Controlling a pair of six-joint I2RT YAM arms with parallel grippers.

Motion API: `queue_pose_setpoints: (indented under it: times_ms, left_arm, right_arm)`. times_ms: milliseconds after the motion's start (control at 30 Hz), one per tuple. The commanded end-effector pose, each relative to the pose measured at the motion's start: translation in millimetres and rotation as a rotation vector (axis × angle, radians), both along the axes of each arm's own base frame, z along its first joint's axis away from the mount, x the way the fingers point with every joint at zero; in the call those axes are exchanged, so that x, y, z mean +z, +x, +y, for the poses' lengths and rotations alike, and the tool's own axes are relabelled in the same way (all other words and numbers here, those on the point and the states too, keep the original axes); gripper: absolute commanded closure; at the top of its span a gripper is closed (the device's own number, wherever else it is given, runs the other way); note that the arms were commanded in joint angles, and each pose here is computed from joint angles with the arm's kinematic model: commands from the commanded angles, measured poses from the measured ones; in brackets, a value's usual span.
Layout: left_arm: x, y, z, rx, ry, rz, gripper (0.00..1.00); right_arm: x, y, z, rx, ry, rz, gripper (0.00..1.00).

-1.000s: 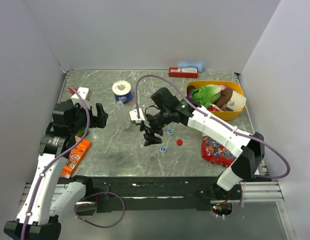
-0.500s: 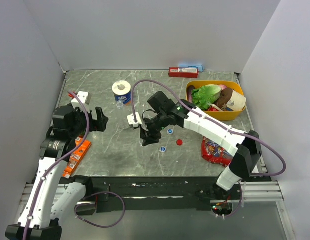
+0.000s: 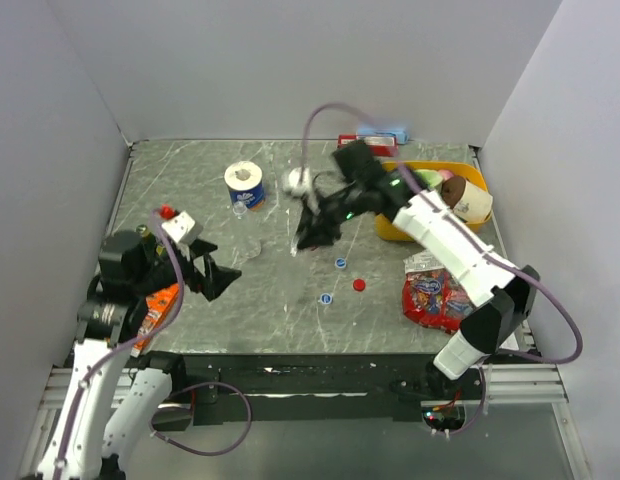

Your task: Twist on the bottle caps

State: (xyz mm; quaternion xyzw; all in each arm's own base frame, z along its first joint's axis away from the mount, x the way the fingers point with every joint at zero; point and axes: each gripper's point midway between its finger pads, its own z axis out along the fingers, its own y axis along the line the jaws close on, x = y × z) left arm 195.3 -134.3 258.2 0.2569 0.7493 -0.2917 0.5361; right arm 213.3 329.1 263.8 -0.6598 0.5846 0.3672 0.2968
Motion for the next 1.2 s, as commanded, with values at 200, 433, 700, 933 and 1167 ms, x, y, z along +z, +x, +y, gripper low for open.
queue_pose_setpoints:
  times_ms: [200, 433, 700, 933, 1167]
  left_arm:
    - [64, 7, -36, -0.321, -0.024, -0.154, 0.04]
    - [66, 11, -67, -0.416, -0.076, -0.2, 0.04]
    - [49, 13, -85, -0.478, -0.087, -0.193, 0.04]
    - [45, 15, -95, -0.501, -0.091, -0.205, 0.04]
    - [36, 11, -96, -0.522, -0.064, -0.206, 0.11]
  right_arm:
    - [122, 8, -16, -0.086, 0.255, -0.071, 1.0]
    - [159, 7, 0, -0.105, 0.311, -0.103, 1.0]
    - [164, 0, 15, -0.086, 0.307, -0.122, 1.0]
    - [160, -13, 20, -0.051, 0.297, -0.127, 1.0]
    - [167, -12, 26, -0.039, 0.316, -0.131, 1.0]
